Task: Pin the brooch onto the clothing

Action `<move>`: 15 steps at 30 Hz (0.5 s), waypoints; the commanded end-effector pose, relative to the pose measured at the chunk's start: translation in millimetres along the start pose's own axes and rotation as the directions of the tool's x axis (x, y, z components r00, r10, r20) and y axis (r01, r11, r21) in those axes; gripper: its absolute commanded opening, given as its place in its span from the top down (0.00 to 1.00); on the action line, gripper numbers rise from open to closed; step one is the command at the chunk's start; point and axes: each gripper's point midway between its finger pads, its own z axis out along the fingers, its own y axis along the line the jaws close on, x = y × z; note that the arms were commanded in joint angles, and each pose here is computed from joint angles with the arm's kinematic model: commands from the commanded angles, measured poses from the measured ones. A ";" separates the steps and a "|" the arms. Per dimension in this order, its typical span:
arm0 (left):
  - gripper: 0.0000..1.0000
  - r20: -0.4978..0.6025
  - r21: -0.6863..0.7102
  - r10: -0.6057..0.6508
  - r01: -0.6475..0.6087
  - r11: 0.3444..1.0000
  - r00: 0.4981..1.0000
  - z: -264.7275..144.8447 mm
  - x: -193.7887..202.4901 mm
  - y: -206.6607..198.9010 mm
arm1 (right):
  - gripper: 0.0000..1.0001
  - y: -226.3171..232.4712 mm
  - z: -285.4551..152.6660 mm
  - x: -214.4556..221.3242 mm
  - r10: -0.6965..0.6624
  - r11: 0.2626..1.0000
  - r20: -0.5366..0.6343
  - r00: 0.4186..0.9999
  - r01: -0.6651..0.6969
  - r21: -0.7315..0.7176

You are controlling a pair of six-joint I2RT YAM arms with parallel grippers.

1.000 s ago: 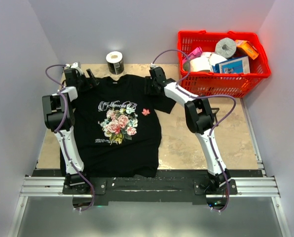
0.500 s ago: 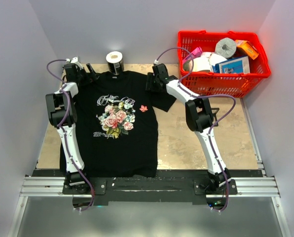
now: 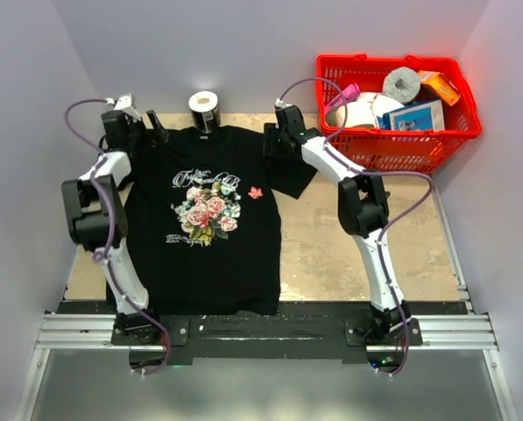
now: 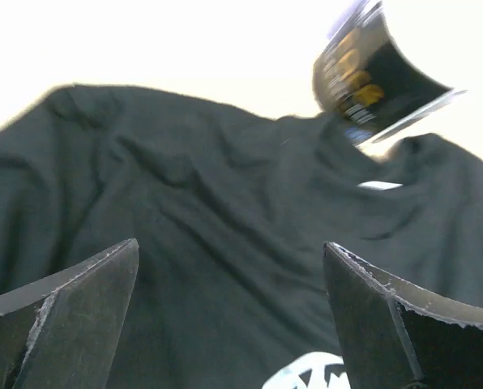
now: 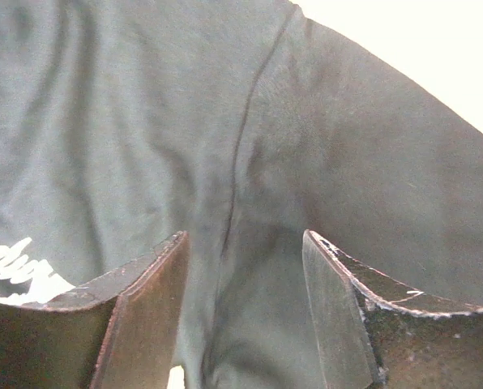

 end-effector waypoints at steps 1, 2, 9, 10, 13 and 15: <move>0.01 0.311 -0.010 0.130 -0.134 0.991 0.941 -79.8 -118.2 -49.5 | 0.37 26.3 -81.0 -78.0 -0.059 0.997 0.189 0.980 0.069 -0.043; 0.01 0.363 -0.011 0.141 -0.147 0.989 0.921 -103.6 -138.4 -64.8 | 0.37 34.7 -98.0 -83.6 -0.078 0.994 0.209 0.975 0.091 -0.052; 0.01 0.493 0.008 0.150 -0.177 0.984 0.857 -215.5 -168.2 -116.8 | 0.37 59.8 -196.9 -96.5 -0.069 0.985 0.326 0.943 0.115 -0.125; 0.01 0.476 0.009 0.151 -0.176 0.984 0.866 -225.9 -165.5 -119.1 | 0.37 59.4 -208.2 -95.2 -0.058 0.985 0.338 0.939 0.110 -0.136; 0.01 0.478 0.025 0.173 -0.210 0.977 0.861 -267.2 -172.8 -134.5 | 0.36 44.8 -251.2 -91.1 -0.041 0.989 0.409 0.911 0.096 -0.116; 0.01 0.471 0.039 0.194 -0.239 0.970 0.861 -291.2 -168.8 -142.5 | 0.36 25.3 -261.7 -76.7 -0.044 0.994 0.422 0.905 0.080 -0.068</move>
